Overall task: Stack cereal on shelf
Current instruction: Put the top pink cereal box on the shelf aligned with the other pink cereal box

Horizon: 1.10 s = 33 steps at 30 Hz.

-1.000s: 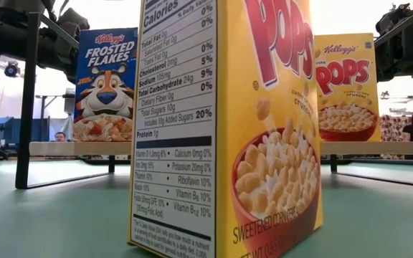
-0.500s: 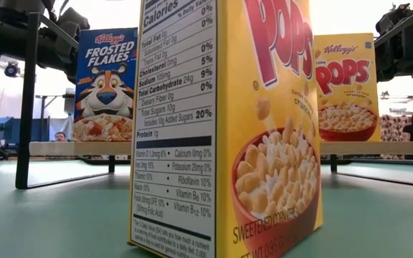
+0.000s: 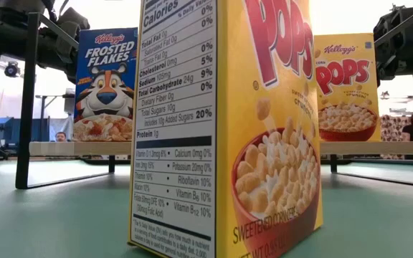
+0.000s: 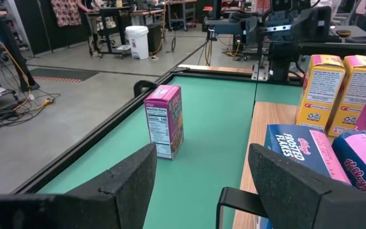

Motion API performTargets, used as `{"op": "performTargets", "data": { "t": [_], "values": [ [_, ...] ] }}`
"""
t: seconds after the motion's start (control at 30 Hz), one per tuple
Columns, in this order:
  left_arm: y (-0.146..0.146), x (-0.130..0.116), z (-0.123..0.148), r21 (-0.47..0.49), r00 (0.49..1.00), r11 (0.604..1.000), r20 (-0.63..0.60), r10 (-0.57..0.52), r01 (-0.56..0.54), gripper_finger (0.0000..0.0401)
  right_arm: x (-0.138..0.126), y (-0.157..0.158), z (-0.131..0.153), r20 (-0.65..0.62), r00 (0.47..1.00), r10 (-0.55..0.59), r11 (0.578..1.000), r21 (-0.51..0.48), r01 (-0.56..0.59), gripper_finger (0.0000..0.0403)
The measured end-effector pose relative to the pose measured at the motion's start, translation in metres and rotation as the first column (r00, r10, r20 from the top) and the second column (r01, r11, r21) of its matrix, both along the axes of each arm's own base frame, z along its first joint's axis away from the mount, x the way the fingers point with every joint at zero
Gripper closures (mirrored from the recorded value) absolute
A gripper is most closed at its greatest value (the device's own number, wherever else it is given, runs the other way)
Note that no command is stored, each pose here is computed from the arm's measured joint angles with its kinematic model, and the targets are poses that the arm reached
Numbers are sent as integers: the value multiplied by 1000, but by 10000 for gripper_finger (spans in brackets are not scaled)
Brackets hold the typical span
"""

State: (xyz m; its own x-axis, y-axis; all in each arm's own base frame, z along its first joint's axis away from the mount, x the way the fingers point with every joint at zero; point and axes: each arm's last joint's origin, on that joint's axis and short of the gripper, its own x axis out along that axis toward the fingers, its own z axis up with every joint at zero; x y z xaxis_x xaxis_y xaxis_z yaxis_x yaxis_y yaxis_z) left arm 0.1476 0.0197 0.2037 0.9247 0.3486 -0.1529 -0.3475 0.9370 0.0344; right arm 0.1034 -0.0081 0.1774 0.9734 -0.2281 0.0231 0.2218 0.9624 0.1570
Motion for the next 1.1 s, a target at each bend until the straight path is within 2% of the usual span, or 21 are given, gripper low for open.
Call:
{"op": "performTargets", "data": {
  "t": [0.13,0.2,0.27,0.37,0.6,0.7,0.8,0.87,0.9,0.97,1.1],
  "values": [
    [0,0,0,0,1000,1000,4,0,0,168,0,0,3,59,998,0,994,113,-7,33],
    [0,0,0,0,1000,1000,4,0,0,168,0,0,5,81,997,-1,992,127,-9,33],
    [0,0,1,0,1000,1000,6,0,0,168,0,0,6,89,996,-10,994,111,0,33],
    [0,0,1,0,1000,1000,6,0,0,168,-2,-2,10,94,992,-85,993,89,76,33],
    [0,0,1,0,1000,1000,7,0,0,168,-5,-5,34,108,976,-190,982,2,191,32],
    [0,0,1,0,1000,1000,8,0,0,168,-6,-9,43,100,935,-339,940,10,340,32],
    [0,1,1,0,1000,1000,7,0,0,168,-6,-14,48,85,837,-540,841,76,535,32],
    [0,1,1,0,1000,1000,7,0,0,168,-4,-16,48,55,784,-618,786,74,614,32],
    [0,1,1,0,1000,1000,7,0,0,168,-1,-16,49,39,781,-624,781,61,621,32],
    [0,1,1,0,1000,1000,7,0,0,168,5,-16,53,16,798,-603,798,40,602,32],
    [0,1,0,0,1000,1000,1,0,0,168,31,-16,62,-84,815,-574,819,-35,573,32]
  ]
}}
